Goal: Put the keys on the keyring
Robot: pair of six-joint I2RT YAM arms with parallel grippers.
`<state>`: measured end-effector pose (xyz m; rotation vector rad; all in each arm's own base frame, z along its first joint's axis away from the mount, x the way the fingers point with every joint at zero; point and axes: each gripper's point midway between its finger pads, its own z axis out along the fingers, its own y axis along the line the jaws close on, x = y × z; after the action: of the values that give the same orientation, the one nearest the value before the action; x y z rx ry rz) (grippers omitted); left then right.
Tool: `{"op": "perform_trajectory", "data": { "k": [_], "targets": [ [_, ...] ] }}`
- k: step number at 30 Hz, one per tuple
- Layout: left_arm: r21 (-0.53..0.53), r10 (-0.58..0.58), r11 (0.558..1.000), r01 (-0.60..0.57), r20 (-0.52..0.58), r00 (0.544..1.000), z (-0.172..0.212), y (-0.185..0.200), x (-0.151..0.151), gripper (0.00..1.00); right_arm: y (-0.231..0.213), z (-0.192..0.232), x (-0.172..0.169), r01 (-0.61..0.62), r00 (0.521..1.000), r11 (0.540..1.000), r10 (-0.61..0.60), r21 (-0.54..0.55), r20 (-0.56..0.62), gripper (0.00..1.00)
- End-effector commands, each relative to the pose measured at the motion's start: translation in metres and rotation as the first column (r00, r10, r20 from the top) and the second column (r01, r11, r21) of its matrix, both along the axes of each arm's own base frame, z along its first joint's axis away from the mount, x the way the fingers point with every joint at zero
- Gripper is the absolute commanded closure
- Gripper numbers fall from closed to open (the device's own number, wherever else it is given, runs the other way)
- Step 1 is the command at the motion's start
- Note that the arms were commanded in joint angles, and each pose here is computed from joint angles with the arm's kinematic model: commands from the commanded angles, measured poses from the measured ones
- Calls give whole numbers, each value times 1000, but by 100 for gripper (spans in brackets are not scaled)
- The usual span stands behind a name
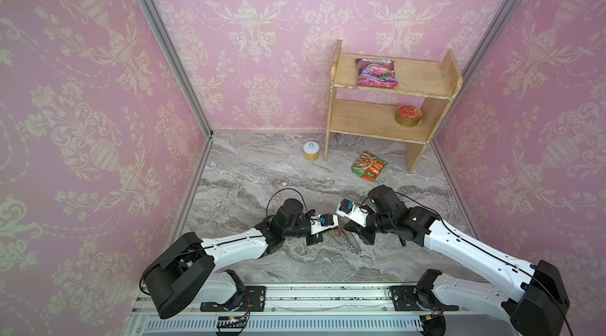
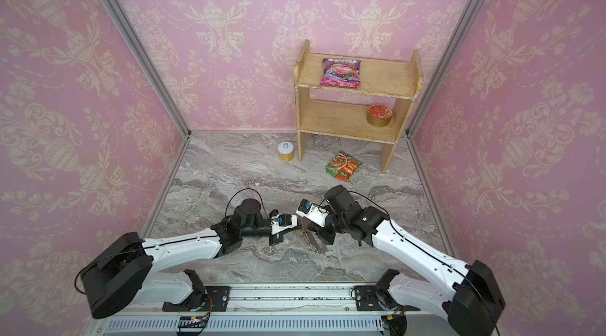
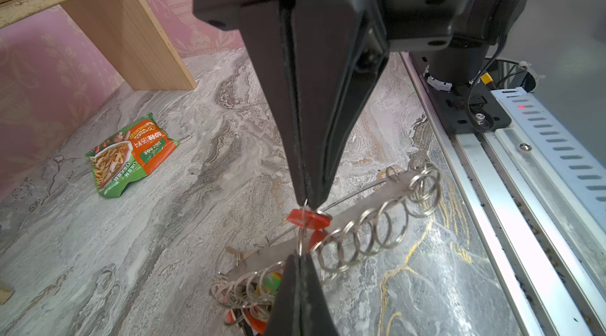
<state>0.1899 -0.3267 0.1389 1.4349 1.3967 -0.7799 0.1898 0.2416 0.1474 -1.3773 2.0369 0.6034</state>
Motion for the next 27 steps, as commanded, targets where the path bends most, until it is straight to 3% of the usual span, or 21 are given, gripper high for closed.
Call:
{"op": "perform_trajectory", "data": {
  "k": [1,27],
  "targets": [
    [-65,-20,998,22,32,999,21,-2,-3,100,2,-6,-1,-19,1000,1000,19,-12,9,100],
    [-56,-17,998,18,29,999,19,-2,-3,100,-3,-5,-5,-18,1000,1000,18,-20,9,100]
  ]
}}
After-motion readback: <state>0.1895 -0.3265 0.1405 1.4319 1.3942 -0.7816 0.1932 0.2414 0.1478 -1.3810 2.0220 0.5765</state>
